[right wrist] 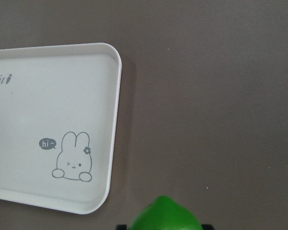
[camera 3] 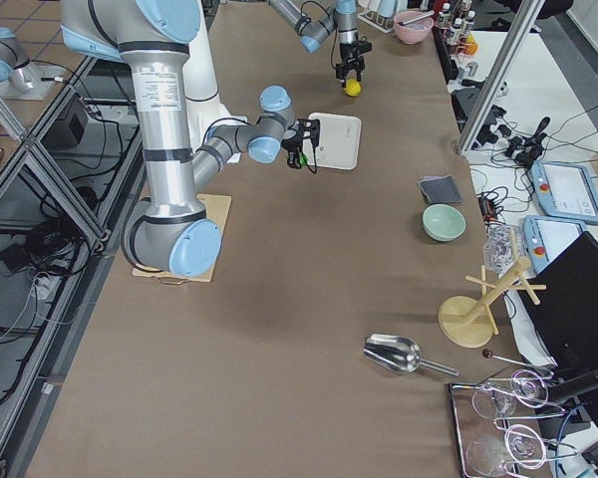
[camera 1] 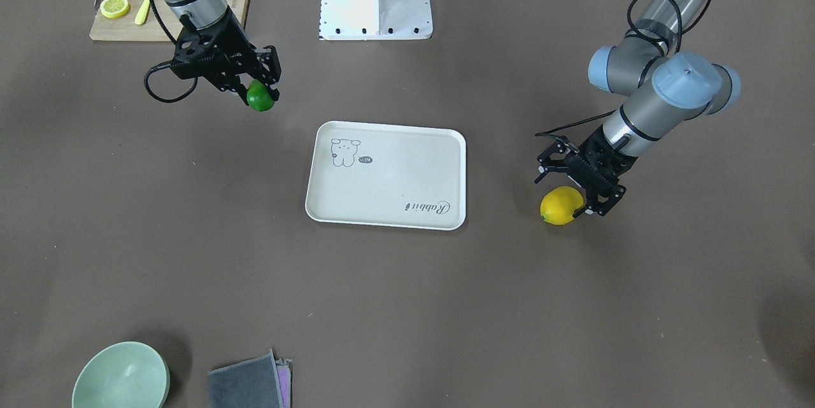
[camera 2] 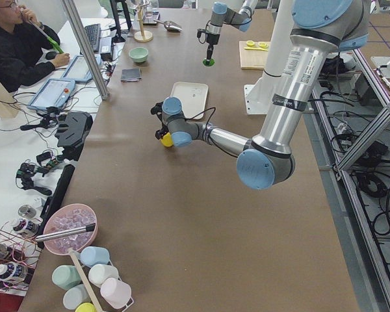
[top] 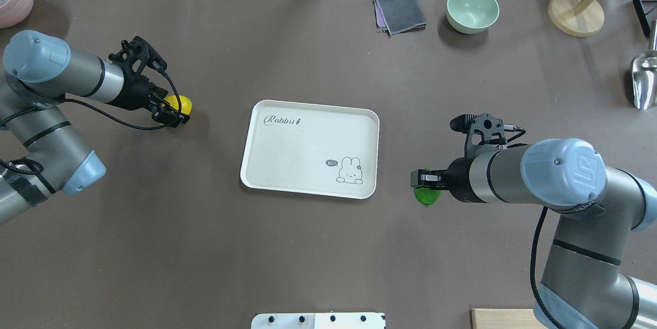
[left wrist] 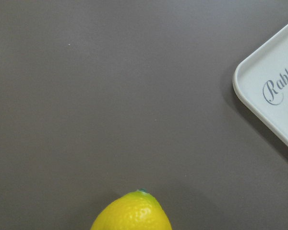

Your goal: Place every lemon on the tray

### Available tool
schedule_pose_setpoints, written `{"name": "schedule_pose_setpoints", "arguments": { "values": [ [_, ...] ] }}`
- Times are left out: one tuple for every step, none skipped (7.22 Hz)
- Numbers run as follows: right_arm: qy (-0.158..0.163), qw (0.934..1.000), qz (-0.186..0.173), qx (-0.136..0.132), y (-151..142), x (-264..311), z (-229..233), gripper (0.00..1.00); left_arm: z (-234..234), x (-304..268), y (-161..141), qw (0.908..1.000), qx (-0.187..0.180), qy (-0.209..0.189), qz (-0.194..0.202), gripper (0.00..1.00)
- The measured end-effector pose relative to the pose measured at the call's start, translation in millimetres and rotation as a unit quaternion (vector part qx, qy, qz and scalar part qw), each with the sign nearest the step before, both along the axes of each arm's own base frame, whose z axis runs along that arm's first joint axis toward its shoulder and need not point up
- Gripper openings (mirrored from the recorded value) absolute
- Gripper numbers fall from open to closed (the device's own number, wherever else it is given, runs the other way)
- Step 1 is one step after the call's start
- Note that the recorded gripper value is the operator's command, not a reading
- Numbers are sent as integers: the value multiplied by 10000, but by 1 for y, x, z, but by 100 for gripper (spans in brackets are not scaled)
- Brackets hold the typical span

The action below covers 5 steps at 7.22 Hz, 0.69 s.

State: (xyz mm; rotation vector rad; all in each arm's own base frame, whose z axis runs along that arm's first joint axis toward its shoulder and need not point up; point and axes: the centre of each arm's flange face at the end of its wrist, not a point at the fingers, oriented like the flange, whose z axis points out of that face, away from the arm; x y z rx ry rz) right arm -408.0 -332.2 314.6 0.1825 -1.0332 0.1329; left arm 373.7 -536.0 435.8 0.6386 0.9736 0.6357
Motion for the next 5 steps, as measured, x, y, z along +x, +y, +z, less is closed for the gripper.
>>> {"name": "schedule_pose_setpoints", "arguments": {
  "values": [
    [-26,10000,1,15,-2,-5,-4,0,2,0,-3,10000,-8,-27,-14,97],
    [-51,10000,4,29,-6,-13,-9,0,4,-1,-8,10000,-19,-49,-51,97],
    [-56,10000,4,33,-9,-20,-15,0,5,-5,-14,9999,-34,-71,-109,97],
    [-58,10000,0,32,-10,-25,-22,0,7,-7,-20,9998,-51,-88,-156,97],
    [-67,10000,-2,31,-11,-27,-27,0,8,-10,-23,9998,-64,-98,-185,97]
  ]
}}
